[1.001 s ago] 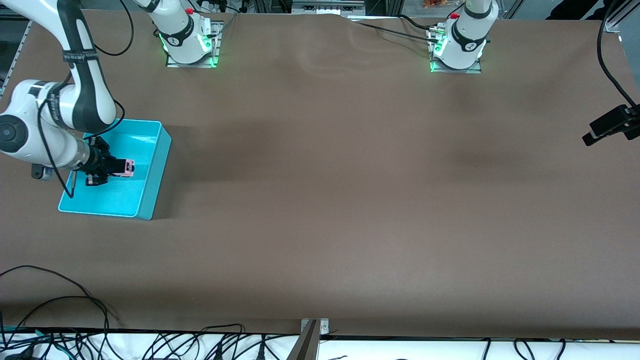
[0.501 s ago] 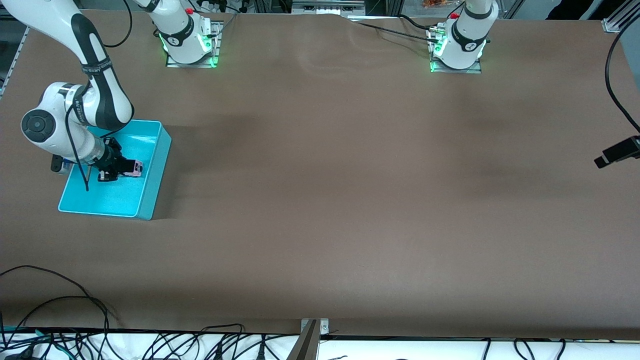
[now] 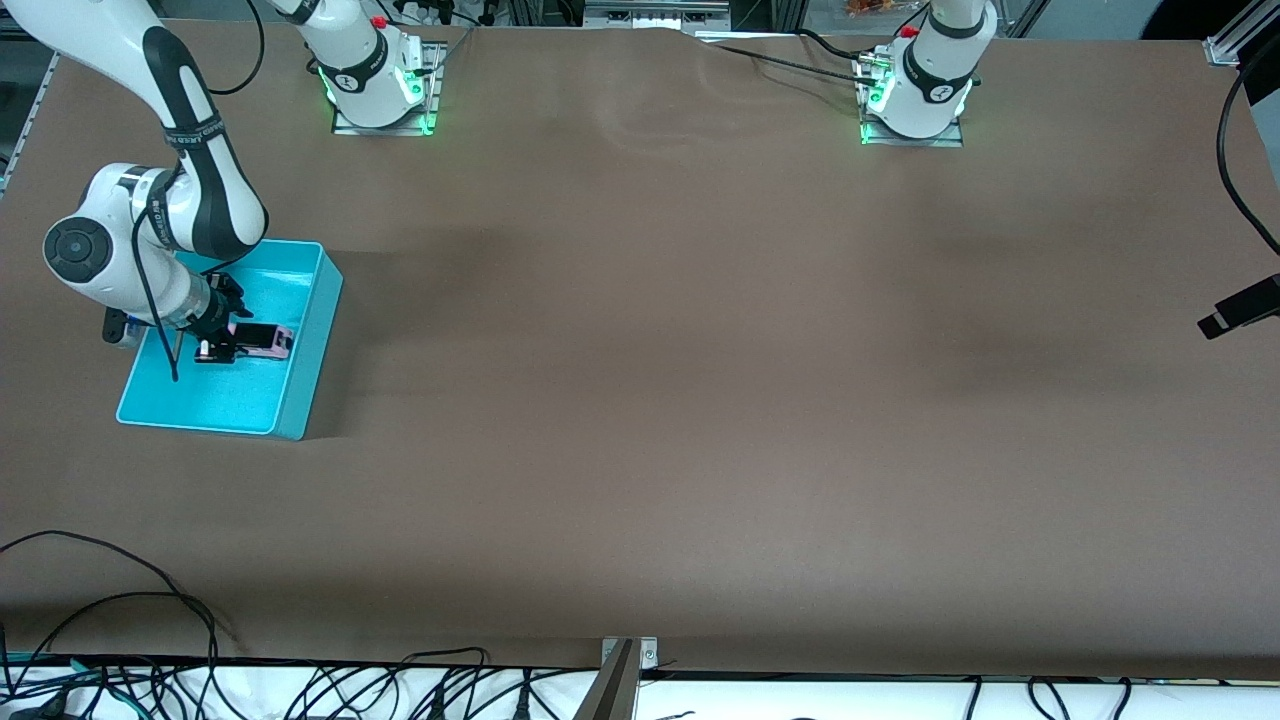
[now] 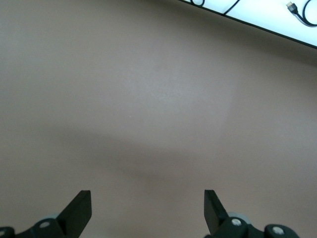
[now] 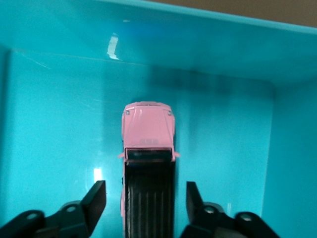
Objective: Wind and store pink jeep toy
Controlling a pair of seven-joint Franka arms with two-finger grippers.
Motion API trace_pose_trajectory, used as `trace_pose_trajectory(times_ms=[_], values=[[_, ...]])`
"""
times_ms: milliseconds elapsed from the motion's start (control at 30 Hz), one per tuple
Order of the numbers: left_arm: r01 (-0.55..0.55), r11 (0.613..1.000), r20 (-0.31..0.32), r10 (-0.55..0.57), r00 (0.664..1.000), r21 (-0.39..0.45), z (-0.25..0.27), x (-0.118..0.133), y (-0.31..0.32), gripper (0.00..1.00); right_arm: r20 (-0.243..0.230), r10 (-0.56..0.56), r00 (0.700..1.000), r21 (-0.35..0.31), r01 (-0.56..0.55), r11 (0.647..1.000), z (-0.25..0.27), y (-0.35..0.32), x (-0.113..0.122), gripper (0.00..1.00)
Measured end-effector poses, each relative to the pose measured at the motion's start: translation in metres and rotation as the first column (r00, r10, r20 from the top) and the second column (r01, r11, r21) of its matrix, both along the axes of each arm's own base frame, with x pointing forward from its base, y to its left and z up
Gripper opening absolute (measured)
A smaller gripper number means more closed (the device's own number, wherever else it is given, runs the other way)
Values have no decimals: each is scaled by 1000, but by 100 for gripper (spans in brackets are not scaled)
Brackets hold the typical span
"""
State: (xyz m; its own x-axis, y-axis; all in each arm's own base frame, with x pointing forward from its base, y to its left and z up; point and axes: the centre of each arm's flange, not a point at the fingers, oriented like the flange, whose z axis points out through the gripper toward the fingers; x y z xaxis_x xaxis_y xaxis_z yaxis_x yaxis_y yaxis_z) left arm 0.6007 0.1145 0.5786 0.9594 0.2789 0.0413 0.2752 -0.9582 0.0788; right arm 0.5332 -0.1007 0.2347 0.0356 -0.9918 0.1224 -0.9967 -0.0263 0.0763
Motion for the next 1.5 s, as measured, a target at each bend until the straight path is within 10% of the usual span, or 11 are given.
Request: trace_pose_trajectory(times_ms=[300,835,1469,1502], values=[[115,993,-2,-115,993,-9,0,10,-83,100,17,26,1000,4,-26,1000,26,1,9,100],[158,988,-88,-157,984,-3,-3,-2,-128,100,-133,363,922,90,-353,931,185,6,51,100],[224,971,-168,-207,964,89,-9,-10,-149,100,-72,896,438,209,-872,442,321,90,67,100],[225,970,-176,-208,962,88,-10,-12,-163,100,-54,940,336,206,-918,340,346,102,63,100]])
